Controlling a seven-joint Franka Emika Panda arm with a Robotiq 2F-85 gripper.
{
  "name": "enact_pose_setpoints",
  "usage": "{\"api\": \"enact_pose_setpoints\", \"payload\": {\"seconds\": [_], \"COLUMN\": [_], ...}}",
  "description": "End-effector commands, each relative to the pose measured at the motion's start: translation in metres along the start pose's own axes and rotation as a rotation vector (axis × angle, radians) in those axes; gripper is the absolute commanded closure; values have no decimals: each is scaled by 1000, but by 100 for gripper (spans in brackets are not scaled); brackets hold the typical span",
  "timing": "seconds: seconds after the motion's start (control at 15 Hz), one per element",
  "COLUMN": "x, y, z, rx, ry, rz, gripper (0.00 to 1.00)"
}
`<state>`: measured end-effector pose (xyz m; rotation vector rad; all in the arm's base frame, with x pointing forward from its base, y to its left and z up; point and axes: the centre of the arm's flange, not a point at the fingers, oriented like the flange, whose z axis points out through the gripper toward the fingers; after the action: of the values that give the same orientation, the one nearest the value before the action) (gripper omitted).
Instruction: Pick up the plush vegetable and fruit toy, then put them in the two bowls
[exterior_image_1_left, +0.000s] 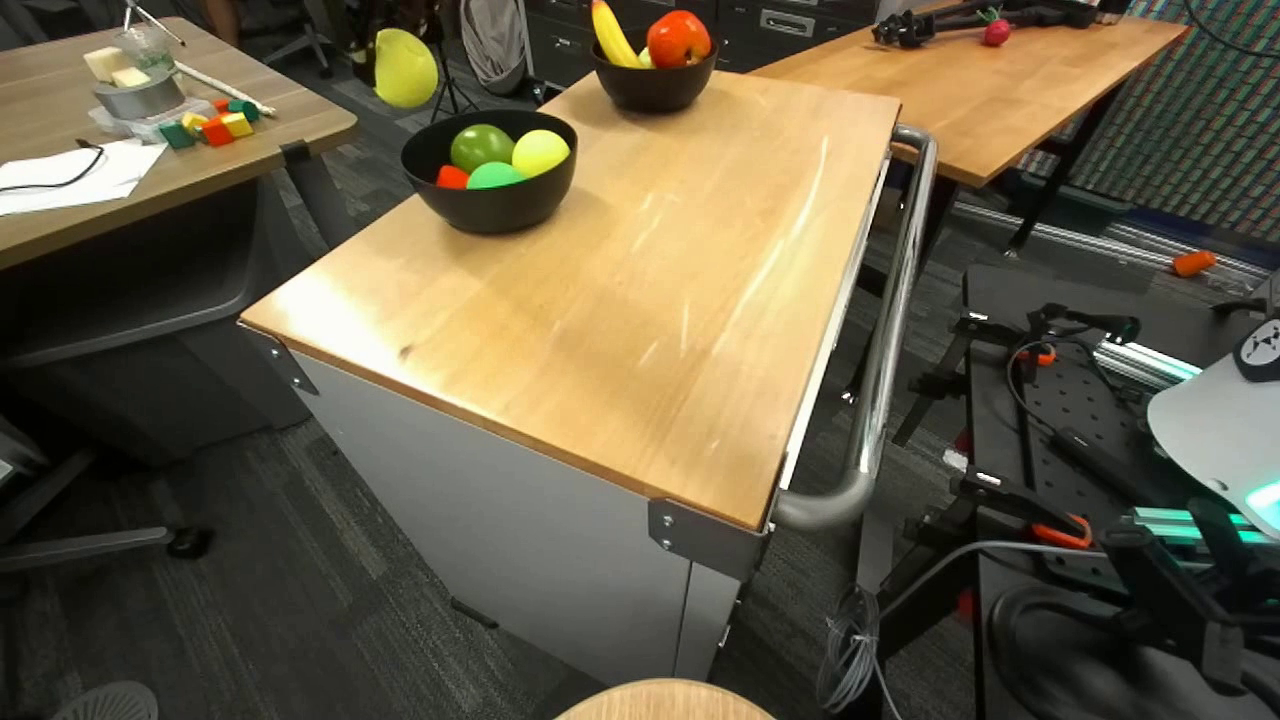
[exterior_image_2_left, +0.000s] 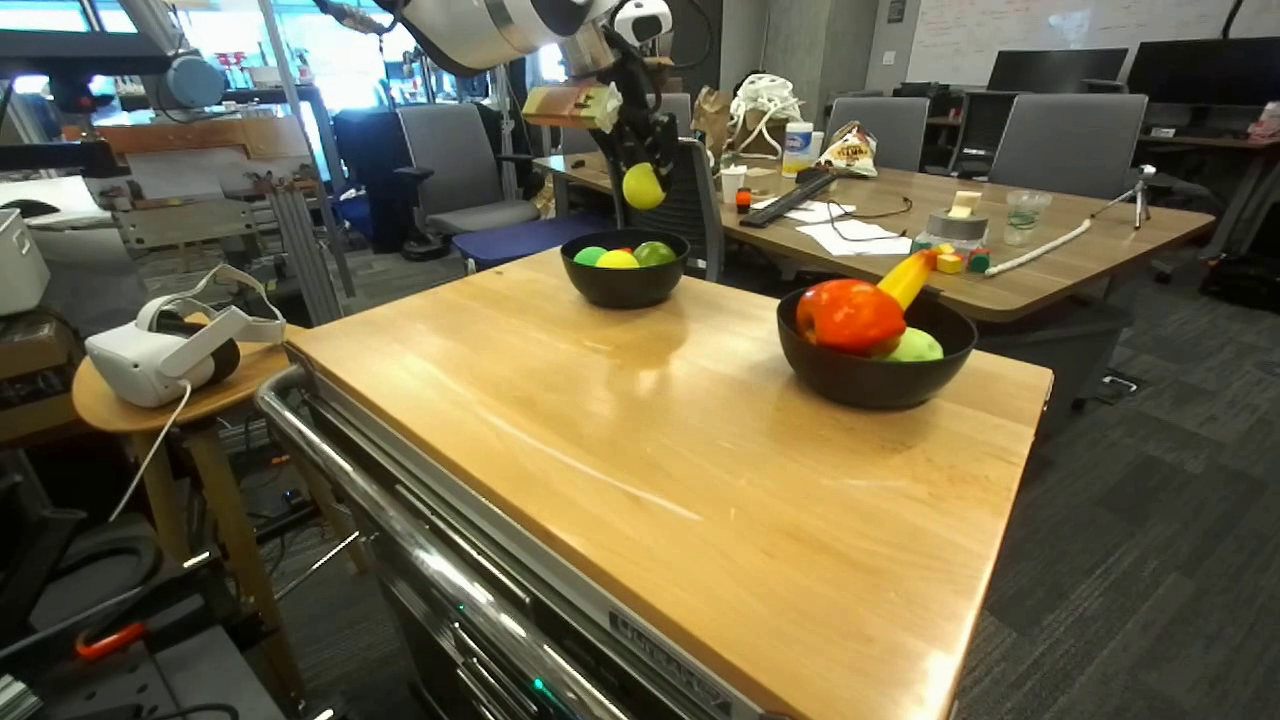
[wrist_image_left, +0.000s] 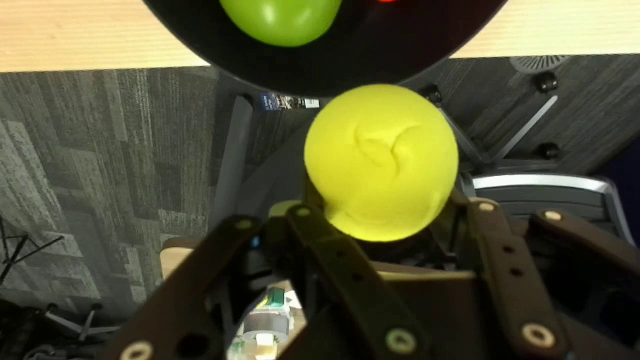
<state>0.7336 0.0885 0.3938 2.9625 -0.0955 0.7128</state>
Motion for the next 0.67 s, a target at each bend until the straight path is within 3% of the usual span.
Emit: {"api": "enact_pose_setpoints", "payload": {"seconds": [0.0,0.27,0.6], "x": [54,51,33], "y": [-15,-7,5], "z": [19,33,52], "rx": [-63,-149,-165], "ry": [-75,-155,-277], "rz": [-45,-88,-80], "gripper": [74,74,74]}}
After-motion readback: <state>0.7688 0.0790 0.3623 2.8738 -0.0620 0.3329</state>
